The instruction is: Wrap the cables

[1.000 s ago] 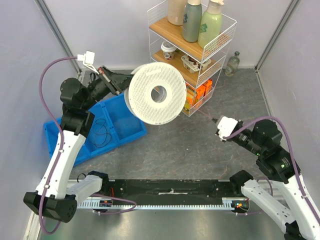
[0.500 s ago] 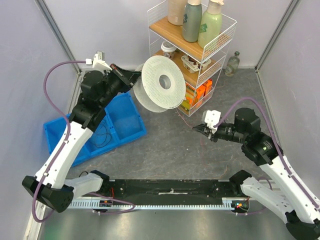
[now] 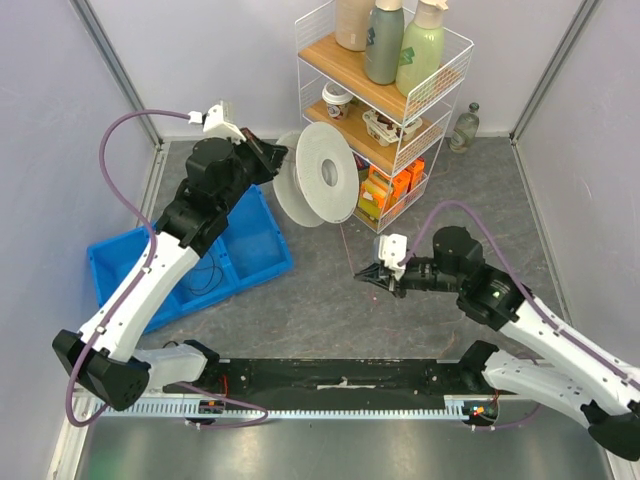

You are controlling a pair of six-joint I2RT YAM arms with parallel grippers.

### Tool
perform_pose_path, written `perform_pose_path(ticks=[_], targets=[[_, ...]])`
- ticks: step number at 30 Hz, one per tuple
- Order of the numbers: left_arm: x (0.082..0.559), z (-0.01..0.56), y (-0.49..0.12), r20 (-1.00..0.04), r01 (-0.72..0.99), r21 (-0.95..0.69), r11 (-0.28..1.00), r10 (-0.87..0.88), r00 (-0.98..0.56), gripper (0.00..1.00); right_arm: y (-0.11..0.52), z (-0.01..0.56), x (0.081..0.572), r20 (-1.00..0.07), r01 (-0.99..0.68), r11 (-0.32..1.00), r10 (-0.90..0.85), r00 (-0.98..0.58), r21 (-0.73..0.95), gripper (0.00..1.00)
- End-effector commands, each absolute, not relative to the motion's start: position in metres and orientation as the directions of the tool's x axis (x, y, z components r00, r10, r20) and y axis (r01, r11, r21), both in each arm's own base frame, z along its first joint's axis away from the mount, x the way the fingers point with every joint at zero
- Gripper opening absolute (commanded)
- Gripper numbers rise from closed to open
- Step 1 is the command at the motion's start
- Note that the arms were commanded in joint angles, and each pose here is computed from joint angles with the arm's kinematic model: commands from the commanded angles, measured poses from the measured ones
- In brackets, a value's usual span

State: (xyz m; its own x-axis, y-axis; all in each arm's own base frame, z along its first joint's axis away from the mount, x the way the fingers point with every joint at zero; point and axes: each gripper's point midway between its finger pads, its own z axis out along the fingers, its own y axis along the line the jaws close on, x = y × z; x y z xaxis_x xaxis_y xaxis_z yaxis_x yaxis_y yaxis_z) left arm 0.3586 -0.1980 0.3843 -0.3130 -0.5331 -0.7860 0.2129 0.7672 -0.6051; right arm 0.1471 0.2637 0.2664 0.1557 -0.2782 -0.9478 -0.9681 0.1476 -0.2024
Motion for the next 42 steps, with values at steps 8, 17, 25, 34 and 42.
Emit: perform_pose_path(ticks=[8, 17, 25, 34, 42], targets=[[0.321, 0.49, -0.181, -0.847, 0.449, -0.492, 0.746, -0.53, -0.048, 0.02, 0.278, 0.277, 0.179, -0.956, -0.921, 0.28, -0.185, 0.226, -0.272, 0.0], [0.308, 0.434, -0.192, -0.875, 0.493, -0.466, 0.735, -0.466, -0.132, 0.02, 0.264, 0.224, 0.202, -0.924, -0.873, 0.357, -0.313, 0.222, -0.331, 0.25], [0.312, 0.384, -0.203, -0.891, 0.511, -0.447, 0.734, -0.415, -0.183, 0.02, 0.256, 0.197, 0.221, -0.892, -0.853, 0.388, -0.417, 0.177, -0.35, 0.35], [0.317, 0.357, -0.206, -0.903, 0.502, -0.428, 0.751, -0.372, -0.214, 0.02, 0.227, 0.173, 0.174, -0.798, -0.936, 0.066, -0.545, 0.257, -0.346, 0.81], [0.319, 0.35, -0.21, -0.898, 0.503, -0.439, 0.744, -0.37, -0.236, 0.02, 0.217, 0.116, 0.118, -0.67, -0.898, -0.355, -0.603, 0.433, -0.261, 0.86]])
